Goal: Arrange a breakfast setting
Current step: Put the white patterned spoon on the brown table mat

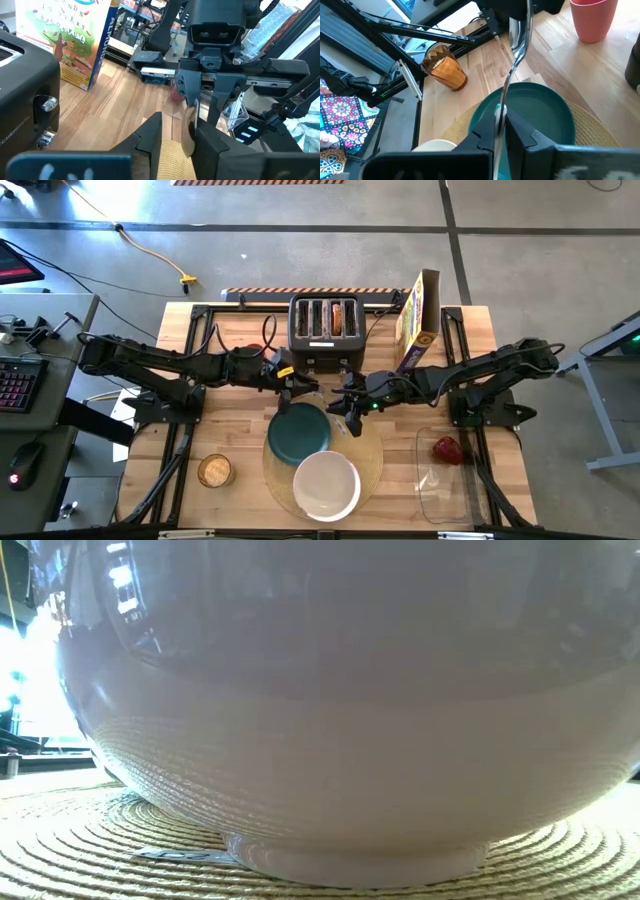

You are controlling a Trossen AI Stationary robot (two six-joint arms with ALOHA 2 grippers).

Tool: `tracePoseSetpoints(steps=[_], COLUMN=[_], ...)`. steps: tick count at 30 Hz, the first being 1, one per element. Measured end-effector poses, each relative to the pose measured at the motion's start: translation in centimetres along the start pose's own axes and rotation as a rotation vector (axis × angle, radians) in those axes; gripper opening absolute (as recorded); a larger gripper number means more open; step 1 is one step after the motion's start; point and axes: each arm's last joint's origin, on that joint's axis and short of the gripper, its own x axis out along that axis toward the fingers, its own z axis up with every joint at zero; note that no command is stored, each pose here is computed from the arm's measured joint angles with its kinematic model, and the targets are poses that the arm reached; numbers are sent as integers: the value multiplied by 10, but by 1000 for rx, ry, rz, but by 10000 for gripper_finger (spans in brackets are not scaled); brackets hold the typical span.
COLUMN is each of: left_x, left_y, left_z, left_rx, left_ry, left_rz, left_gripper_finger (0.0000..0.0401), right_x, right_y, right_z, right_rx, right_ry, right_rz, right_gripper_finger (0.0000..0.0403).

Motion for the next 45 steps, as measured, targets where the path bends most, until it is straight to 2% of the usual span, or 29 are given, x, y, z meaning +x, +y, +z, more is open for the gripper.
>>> tracePoseSetpoints(steps=[7,20,29,38,45], left_x=[0,0,-1,-2,-2], left_y=[-2,-4,-6,-9,-8], left_z=[5,7,9,16,15], left_rx=[-1,-11,-26,-1,-1], left_ry=[-56,-60,-88,-160,-149], left_rz=[-25,-66,-80,-112,-107], left_gripper_finger=[109,113,113,113,113], right_x=[0,-9,-43,-73,-108], right_y=[0,0,6,0,2], right_z=[0,1,13,11,10], right_rx=[-3,-1,-34,-49,-83], right_ry=[1,16,-37,-10,-35], right_rz=[0,-9,-8,-150,-212], right_gripper_finger=[0,0,0,0,0])
